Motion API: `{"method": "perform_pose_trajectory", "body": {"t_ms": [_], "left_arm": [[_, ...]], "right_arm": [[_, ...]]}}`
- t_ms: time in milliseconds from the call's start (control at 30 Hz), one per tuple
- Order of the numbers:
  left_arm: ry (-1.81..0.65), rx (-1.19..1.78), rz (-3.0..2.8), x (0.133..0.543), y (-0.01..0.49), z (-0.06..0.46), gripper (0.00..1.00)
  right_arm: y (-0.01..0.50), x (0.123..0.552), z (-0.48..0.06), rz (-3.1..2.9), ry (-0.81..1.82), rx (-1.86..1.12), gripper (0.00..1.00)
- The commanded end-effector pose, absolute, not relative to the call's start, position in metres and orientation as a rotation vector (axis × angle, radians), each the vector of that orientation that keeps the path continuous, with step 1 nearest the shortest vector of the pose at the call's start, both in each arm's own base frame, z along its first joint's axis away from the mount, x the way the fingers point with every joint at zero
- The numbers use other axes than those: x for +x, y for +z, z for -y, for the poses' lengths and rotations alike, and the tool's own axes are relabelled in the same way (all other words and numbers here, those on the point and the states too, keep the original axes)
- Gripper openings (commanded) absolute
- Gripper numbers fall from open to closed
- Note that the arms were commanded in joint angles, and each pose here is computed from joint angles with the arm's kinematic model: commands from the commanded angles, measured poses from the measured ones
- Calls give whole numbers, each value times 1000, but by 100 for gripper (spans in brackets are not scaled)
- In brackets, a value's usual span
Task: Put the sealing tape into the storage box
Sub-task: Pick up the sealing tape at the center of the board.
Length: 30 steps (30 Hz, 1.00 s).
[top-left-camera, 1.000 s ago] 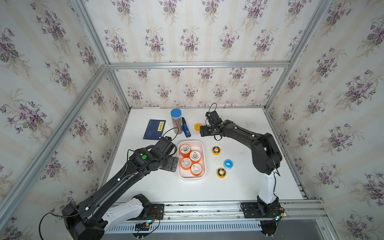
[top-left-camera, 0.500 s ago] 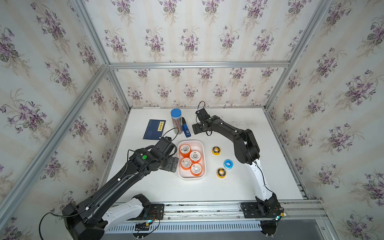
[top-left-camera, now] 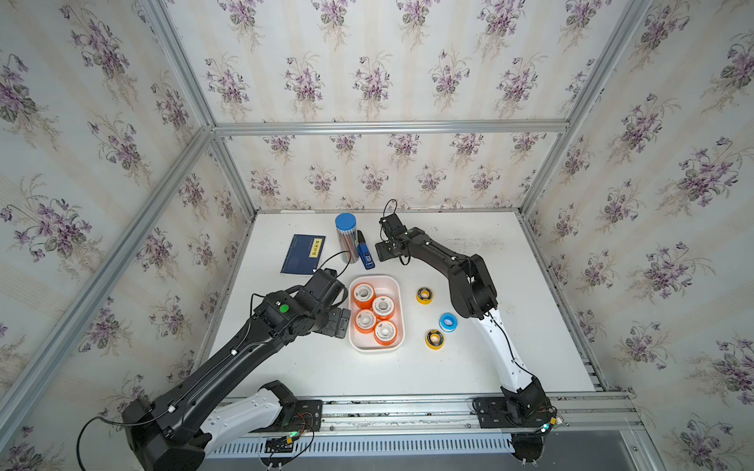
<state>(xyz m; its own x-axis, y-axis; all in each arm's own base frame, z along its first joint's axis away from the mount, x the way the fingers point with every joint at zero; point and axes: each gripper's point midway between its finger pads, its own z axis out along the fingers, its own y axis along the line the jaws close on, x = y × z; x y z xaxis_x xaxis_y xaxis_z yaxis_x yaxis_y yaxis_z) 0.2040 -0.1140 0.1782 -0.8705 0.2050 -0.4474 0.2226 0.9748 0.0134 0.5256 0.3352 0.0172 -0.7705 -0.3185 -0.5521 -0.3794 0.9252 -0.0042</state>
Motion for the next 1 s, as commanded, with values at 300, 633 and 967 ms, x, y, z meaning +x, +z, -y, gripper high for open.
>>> {"method": "perform_pose_trajectory", "body": {"t_ms": [300,633,967], "left_arm": [[-39,298,-2651,206,179,112,99],[-31,283,-2636,206,181,109,99],[-27,295,-2645,207,180,111,99]], "right_arm": [[0,523,-328,-2555,96,-490,54],[46,522,-325,-2516,112,-448,44],[103,490,-310,-2504,200,-367,43]]}}
